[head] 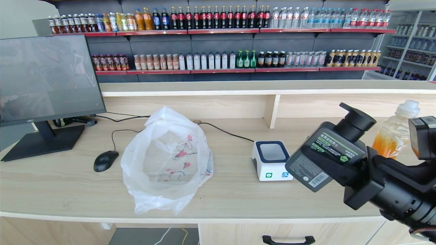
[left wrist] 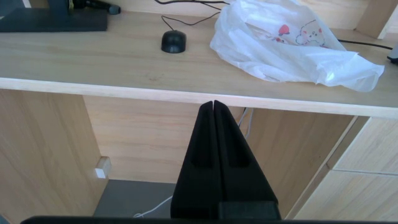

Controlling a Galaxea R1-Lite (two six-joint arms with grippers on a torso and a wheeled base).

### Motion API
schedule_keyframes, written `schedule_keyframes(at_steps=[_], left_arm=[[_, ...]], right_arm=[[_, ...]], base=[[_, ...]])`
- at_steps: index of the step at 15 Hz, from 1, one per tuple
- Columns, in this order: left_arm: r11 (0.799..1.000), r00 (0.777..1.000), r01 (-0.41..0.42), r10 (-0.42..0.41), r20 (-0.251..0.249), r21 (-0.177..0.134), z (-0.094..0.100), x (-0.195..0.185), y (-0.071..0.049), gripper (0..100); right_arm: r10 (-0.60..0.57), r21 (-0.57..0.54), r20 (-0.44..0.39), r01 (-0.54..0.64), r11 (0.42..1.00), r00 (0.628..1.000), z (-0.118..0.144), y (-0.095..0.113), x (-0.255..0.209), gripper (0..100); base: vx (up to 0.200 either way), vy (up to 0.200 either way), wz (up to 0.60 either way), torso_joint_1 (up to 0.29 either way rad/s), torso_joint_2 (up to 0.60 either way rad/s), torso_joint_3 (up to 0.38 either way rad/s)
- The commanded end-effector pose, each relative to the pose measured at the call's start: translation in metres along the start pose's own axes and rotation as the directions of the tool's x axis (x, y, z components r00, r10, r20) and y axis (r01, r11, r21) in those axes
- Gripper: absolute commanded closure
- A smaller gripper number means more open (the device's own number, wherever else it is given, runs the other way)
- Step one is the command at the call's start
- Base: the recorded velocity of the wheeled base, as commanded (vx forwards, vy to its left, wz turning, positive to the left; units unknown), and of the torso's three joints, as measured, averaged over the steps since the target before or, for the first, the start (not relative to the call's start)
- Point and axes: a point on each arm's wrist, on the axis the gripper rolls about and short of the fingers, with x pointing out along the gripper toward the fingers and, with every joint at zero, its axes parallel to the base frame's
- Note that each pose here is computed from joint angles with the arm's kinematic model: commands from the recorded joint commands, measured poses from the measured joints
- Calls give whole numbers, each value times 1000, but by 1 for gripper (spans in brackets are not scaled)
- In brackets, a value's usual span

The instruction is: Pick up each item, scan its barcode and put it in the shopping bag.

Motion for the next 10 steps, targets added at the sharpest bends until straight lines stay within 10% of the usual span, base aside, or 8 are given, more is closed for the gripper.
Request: schedule_keyframes(at_steps=[1, 6, 10], left_arm=[[1000, 1000, 0, 0, 0, 0, 0, 0, 0, 100], [1000, 1000, 0, 0, 0, 0, 0, 0, 0, 100], [1000, 1000, 0, 0, 0, 0, 0, 0, 0, 100]], right_arm=[[-66, -33, -21, 65, 997, 998, -5, -9, -3, 100], [-341, -306, -40, 313, 899, 939, -13, -34, -19, 100], [-375, -310, -30, 348, 884, 926, -11, -37, -20, 100]], base=[[0, 0, 0, 0, 0, 0], [0, 0, 0, 0, 0, 0], [0, 0, 0, 0, 0, 0]])
